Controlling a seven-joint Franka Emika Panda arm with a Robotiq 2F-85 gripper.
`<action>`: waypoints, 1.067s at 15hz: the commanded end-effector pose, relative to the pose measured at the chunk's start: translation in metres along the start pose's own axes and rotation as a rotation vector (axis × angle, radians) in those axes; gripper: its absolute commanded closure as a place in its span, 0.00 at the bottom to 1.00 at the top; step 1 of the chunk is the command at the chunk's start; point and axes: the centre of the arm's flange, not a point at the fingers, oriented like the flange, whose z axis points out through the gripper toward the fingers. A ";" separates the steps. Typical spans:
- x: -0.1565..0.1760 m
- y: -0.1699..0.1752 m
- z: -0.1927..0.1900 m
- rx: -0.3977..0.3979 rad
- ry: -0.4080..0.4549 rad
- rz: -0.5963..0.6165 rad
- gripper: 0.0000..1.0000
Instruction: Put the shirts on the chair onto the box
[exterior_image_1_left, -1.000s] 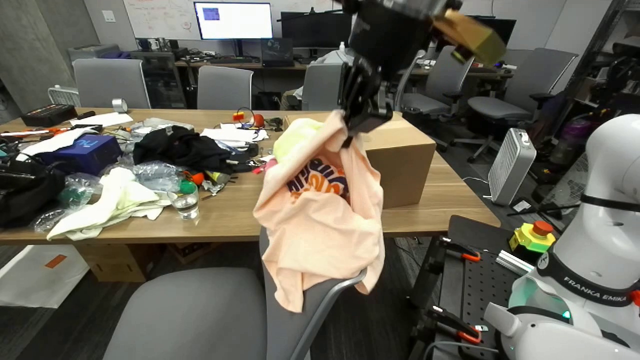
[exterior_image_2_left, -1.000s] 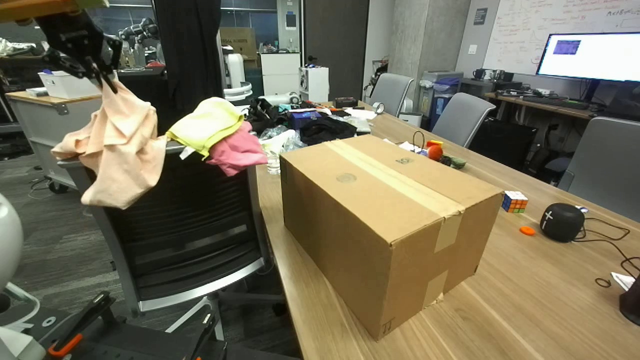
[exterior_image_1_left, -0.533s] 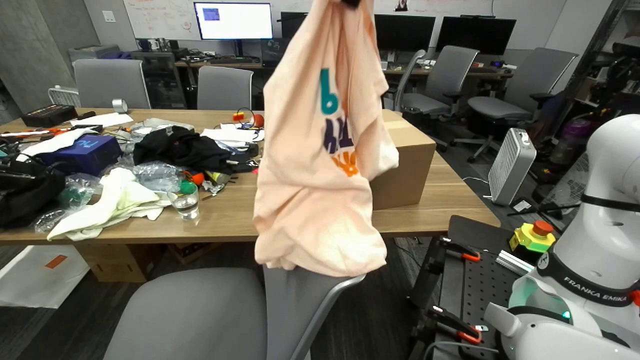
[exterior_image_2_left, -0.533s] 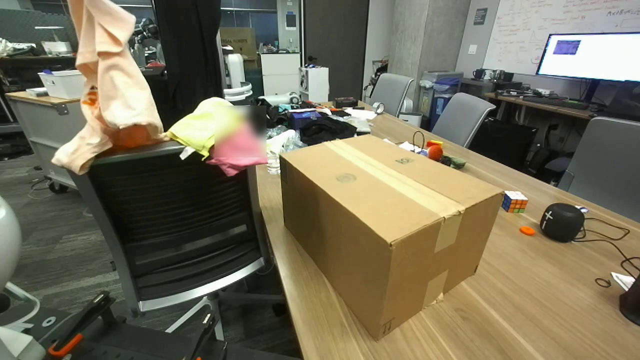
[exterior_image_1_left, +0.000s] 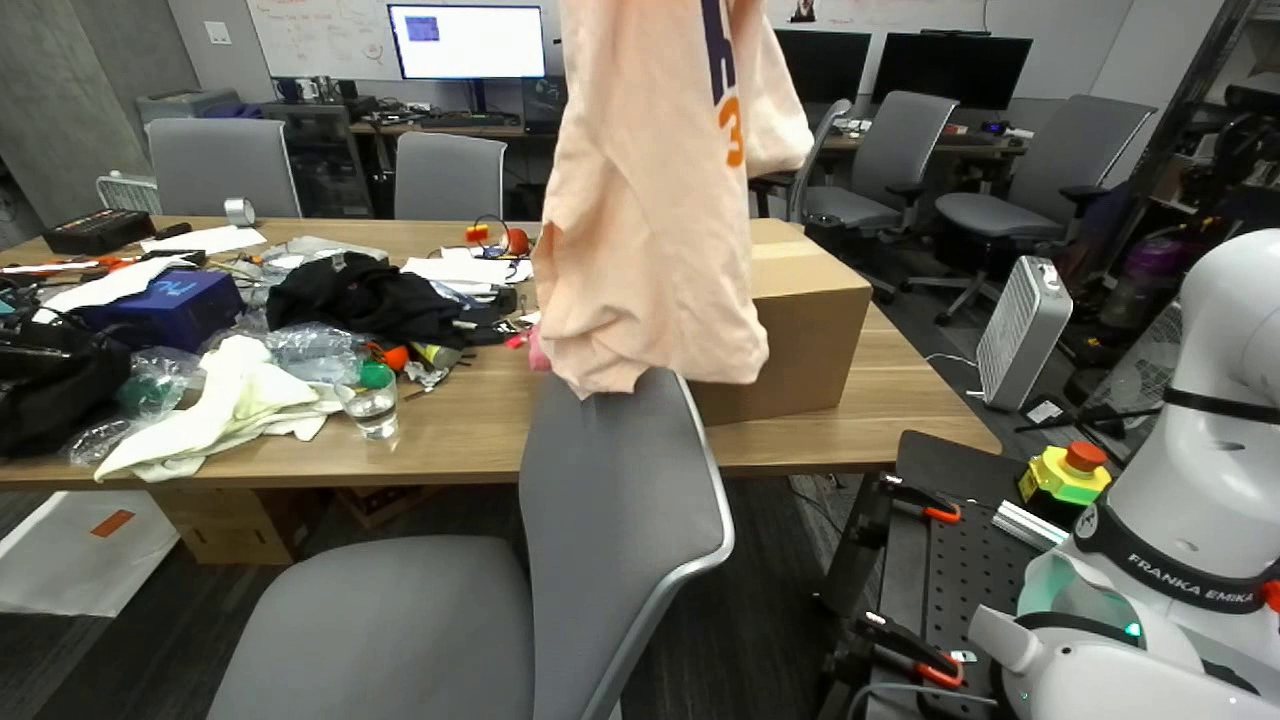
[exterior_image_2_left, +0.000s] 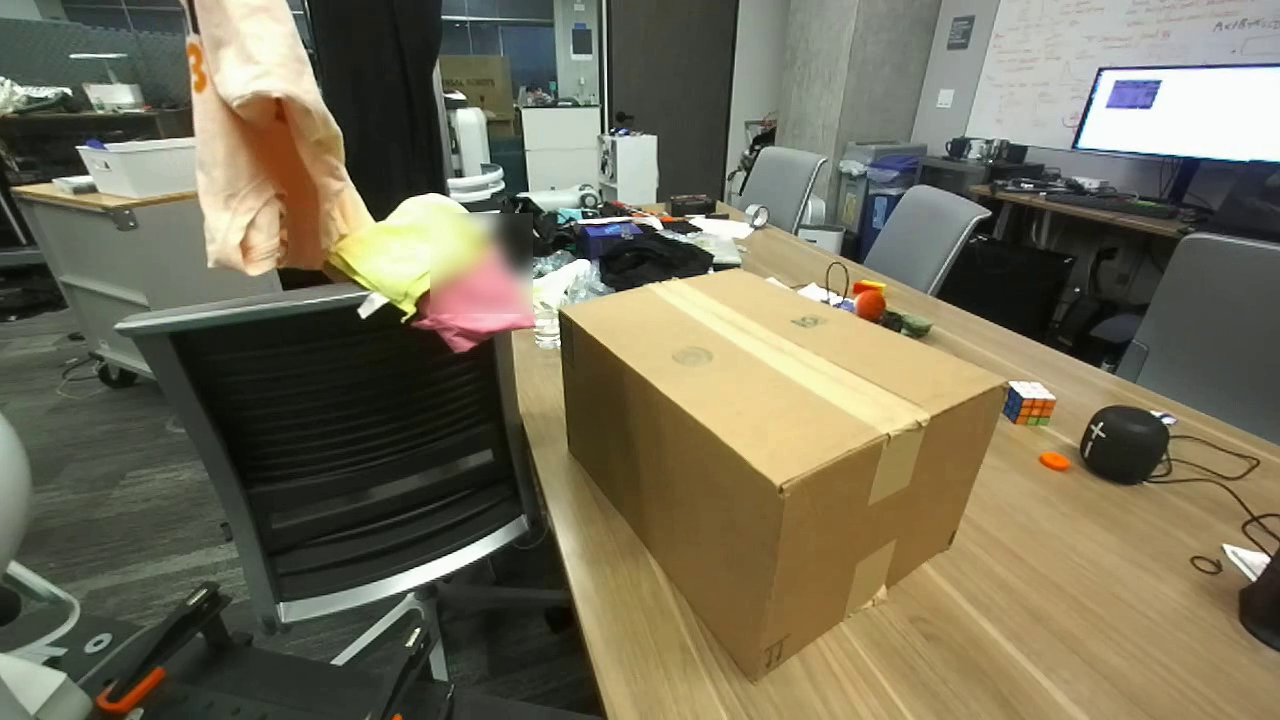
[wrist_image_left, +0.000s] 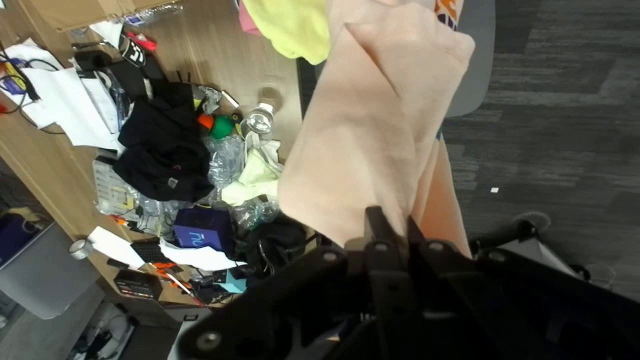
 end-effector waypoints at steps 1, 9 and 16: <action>0.040 0.032 -0.033 0.030 0.010 0.074 0.98; 0.056 0.116 -0.039 -0.002 -0.004 0.249 0.98; 0.025 0.239 -0.028 -0.130 0.003 0.530 0.98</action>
